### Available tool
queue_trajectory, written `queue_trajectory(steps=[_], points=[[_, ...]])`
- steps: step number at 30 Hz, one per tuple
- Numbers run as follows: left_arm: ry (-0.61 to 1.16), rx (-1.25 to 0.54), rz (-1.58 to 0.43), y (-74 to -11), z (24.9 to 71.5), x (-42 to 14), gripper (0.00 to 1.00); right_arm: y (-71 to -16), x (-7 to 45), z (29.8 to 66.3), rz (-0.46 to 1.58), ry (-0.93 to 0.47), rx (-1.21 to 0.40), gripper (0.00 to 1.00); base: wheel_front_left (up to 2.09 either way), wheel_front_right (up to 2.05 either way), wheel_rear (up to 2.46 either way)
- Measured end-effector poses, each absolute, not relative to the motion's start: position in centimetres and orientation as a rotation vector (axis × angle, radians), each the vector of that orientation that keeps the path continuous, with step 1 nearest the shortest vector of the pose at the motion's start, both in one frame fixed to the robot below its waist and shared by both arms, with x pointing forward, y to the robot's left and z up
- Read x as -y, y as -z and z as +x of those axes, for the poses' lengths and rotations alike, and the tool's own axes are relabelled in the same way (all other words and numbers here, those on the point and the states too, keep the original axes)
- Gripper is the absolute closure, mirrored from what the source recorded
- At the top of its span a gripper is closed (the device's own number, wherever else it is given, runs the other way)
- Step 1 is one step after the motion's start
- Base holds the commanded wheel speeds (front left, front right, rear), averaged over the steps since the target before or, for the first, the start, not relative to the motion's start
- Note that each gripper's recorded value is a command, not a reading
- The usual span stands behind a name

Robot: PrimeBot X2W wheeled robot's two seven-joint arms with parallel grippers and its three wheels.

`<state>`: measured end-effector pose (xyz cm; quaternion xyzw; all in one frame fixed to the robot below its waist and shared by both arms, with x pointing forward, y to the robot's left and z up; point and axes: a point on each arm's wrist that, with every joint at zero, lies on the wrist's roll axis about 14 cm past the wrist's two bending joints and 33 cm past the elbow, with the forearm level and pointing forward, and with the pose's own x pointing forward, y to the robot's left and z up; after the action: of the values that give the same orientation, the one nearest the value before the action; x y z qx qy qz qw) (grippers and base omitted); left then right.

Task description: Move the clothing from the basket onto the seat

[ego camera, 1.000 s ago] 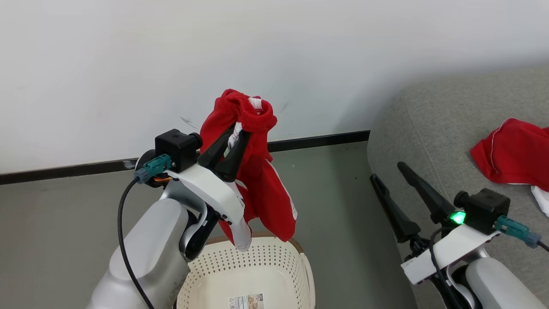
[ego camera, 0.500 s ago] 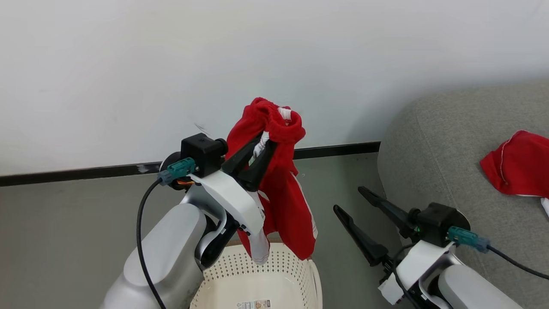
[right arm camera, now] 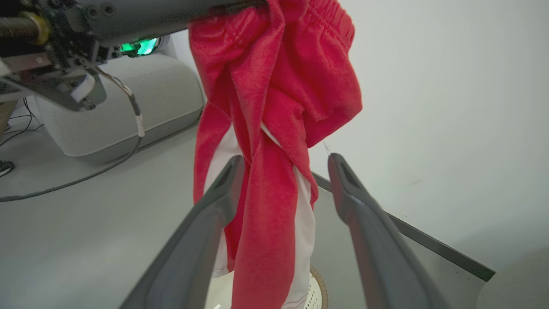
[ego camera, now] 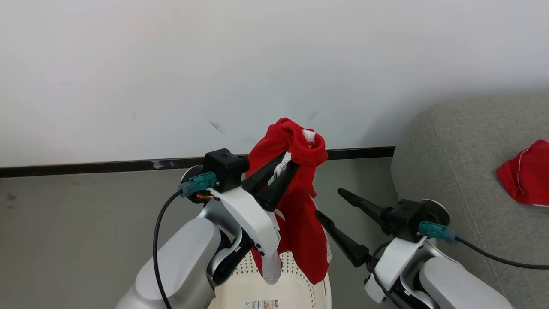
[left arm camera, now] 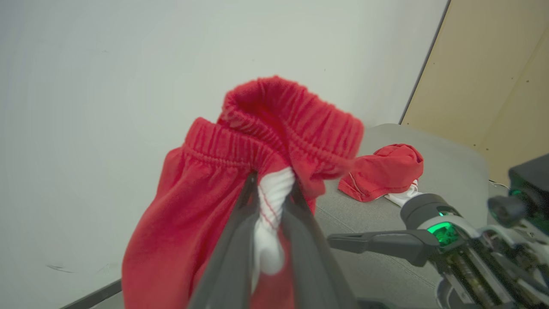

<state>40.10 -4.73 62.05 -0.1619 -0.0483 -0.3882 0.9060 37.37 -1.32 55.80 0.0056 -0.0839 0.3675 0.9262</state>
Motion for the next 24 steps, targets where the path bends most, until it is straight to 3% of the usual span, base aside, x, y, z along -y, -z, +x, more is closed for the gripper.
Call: queue_trajectory(steps=[24], points=[[0.884, 0.071, -0.347, -62.3, 37.2, 5.8, 1.00, -53.2, -4.2, 37.3, -0.042, -0.923, 0.089, 0.00, 0.00, 0.00, 0.00]])
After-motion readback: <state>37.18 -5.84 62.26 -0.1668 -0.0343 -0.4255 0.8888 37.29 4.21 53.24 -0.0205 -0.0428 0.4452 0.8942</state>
